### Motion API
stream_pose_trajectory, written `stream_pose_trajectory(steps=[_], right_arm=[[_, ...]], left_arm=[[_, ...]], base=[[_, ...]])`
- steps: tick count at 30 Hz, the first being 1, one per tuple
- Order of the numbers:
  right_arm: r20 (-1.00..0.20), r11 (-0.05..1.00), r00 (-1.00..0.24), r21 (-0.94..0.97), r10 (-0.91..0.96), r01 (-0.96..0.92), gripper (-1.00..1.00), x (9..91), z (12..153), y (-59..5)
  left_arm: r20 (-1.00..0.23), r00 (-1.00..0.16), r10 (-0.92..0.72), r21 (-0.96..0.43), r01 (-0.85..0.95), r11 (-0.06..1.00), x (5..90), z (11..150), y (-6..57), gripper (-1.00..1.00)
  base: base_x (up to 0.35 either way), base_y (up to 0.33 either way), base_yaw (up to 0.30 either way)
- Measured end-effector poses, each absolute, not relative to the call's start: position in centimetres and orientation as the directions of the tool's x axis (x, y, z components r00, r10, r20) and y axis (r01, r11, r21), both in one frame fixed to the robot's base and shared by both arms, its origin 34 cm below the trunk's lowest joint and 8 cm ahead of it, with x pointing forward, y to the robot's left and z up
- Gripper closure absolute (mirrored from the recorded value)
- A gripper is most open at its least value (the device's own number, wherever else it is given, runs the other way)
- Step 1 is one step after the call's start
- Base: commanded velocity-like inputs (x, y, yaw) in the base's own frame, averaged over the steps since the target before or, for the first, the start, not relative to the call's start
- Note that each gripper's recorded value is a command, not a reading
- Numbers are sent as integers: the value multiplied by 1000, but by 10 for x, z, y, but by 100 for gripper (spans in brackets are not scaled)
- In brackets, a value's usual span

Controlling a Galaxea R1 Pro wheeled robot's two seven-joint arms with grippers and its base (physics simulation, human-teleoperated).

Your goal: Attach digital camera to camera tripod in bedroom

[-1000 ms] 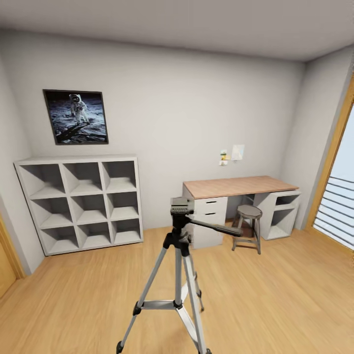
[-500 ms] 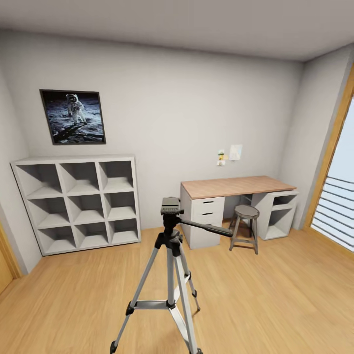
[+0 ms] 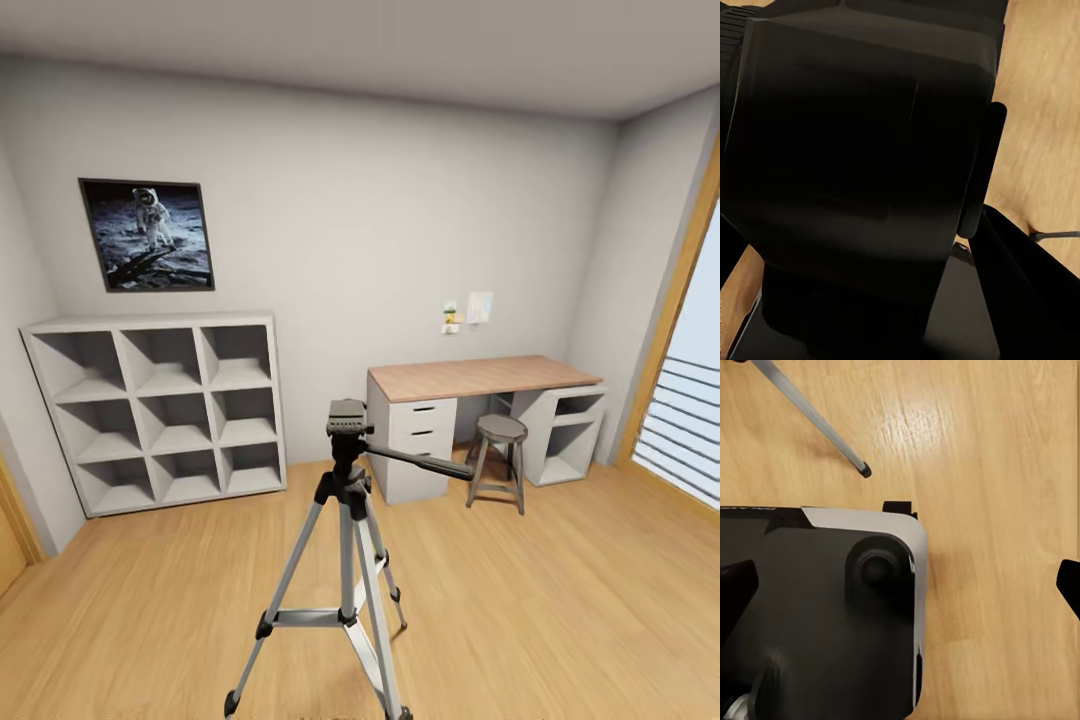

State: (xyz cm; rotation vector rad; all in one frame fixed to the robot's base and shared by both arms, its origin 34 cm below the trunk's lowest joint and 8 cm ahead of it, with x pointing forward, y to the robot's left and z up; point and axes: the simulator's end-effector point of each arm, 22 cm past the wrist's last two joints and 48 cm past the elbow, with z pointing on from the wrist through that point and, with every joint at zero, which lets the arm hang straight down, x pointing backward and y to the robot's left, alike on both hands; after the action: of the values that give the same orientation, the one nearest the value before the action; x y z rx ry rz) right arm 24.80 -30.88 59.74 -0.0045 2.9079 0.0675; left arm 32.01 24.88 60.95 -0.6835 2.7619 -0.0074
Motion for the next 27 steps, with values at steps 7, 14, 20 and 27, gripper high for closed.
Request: stream_pose_trajectory(steps=[7, 14, 20, 27], right_arm=[[-220, 999, -976, 43, 2, -7, -100, 244, 596, -311], [-207, 999, -978, 50, 0, -11, -100, 239, 594, -306], [-196, 999, -981, 49, -11, -21, -100, 235, 593, -306], [-184, 999, -983, 42, -12, -20, -100, 231, 593, -312]], left_arm=[[-273, -846, -457, -67, -457, 887, 316, 607, 249, 100], [-264, -850, -457, -62, -458, 887, 312, 605, 249, 100], [-255, -853, -455, -56, -456, 888, 308, 603, 251, 100], [-244, -857, -454, -43, -459, 888, 301, 601, 257, 100]], base=[[0, 0, 0], [0, 0, 0], [0, 0, 0], [0, 0, 0]])
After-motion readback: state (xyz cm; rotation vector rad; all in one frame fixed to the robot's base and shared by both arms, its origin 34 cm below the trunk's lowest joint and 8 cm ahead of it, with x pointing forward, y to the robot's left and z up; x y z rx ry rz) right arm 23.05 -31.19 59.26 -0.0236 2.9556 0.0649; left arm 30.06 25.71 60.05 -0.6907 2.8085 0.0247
